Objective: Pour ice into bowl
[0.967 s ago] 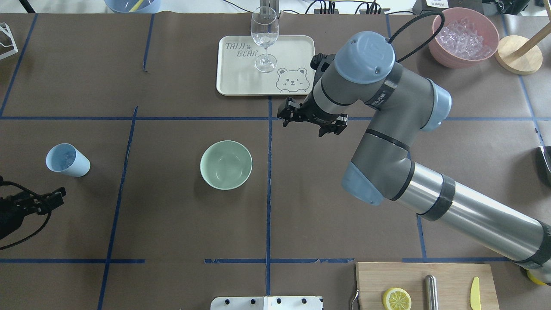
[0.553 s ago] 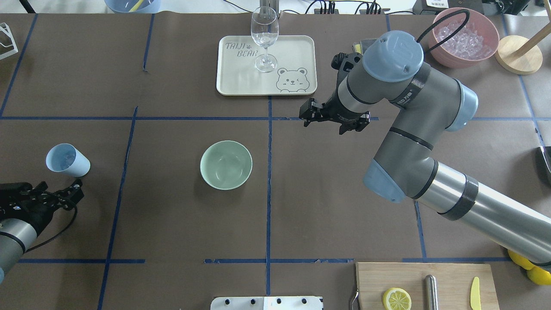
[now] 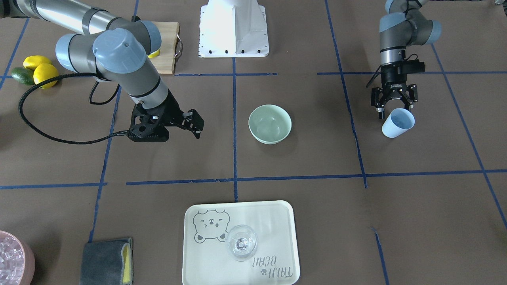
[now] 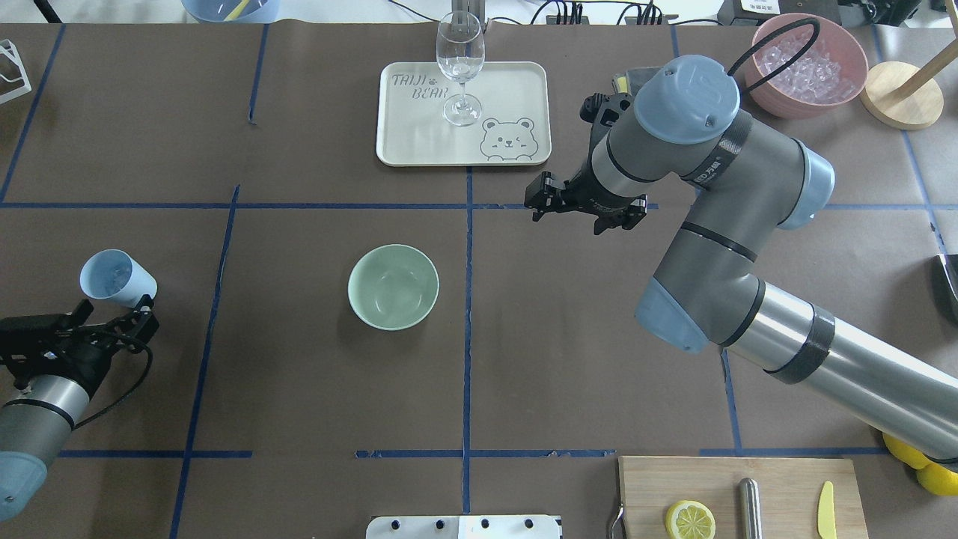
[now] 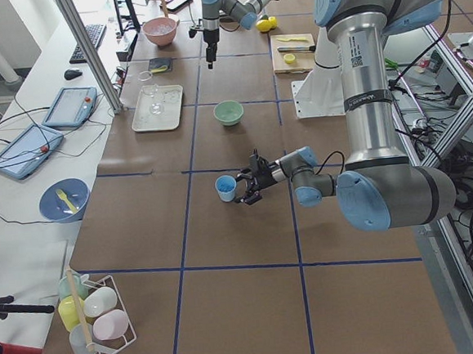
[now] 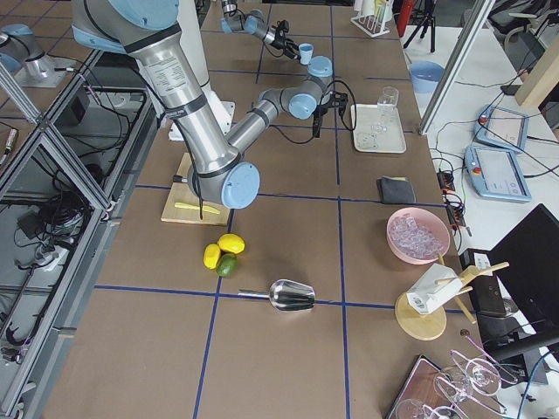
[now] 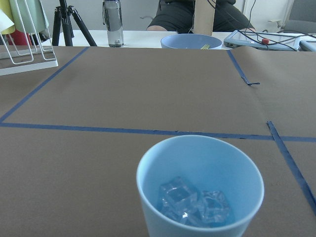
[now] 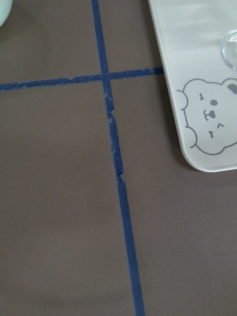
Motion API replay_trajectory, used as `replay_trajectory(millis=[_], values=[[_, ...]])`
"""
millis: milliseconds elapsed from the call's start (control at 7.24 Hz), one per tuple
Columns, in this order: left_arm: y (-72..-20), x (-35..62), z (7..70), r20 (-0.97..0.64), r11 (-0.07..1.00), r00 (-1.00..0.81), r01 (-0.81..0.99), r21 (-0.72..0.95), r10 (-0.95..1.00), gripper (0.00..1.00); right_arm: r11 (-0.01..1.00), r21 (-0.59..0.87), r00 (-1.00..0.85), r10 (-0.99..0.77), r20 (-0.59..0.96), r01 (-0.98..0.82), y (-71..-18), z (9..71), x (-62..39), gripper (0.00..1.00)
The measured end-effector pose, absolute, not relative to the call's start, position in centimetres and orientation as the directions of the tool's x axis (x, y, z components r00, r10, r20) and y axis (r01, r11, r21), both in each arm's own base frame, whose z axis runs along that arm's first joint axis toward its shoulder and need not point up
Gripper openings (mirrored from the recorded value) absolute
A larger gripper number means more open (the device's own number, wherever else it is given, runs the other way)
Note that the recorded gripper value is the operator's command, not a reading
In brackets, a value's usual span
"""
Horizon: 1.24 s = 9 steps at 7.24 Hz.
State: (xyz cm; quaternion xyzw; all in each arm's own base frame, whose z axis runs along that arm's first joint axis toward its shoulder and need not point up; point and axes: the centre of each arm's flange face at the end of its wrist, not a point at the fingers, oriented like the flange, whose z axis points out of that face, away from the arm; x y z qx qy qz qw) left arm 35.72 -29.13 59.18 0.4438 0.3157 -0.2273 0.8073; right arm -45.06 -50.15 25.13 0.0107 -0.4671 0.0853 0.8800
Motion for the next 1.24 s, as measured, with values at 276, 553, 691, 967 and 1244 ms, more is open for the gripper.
replay_trajectory(millis=[276,553,691,967,1244], values=[[-29.8,37.4,59.6,-0.7,0.491,0.709,0.64,0.59,-0.084,0.98,0.985,-0.06,0.548,0.14,0.824,-0.161,-50.1,25.1,-45.0,1.0],[-30.6,37.0,59.6,-0.683,0.464,0.725,0.636,0.617,-0.087,0.98,0.985,-0.058,0.545,0.138,0.827,-0.162,-50.1,24.9,-44.9,1.0],[-31.0,36.7,59.6,-0.679,0.455,0.728,0.637,0.622,-0.092,0.98,0.985,-0.057,0.544,0.137,0.828,-0.162,-50.0,24.8,-44.9,1.0],[-31.3,36.4,59.6,-0.677,0.448,0.729,0.64,0.624,-0.098,0.88,0.985,-0.057,0.544,0.137,0.828,-0.162,-50.0,24.8,-44.9,1.0],[-31.5,36.3,59.6,-0.676,0.445,0.73,0.641,0.625,-0.101,0.76,0.985,-0.056,0.543,0.137,0.828,-0.162,-50.0,24.7,-44.9,1.0]])
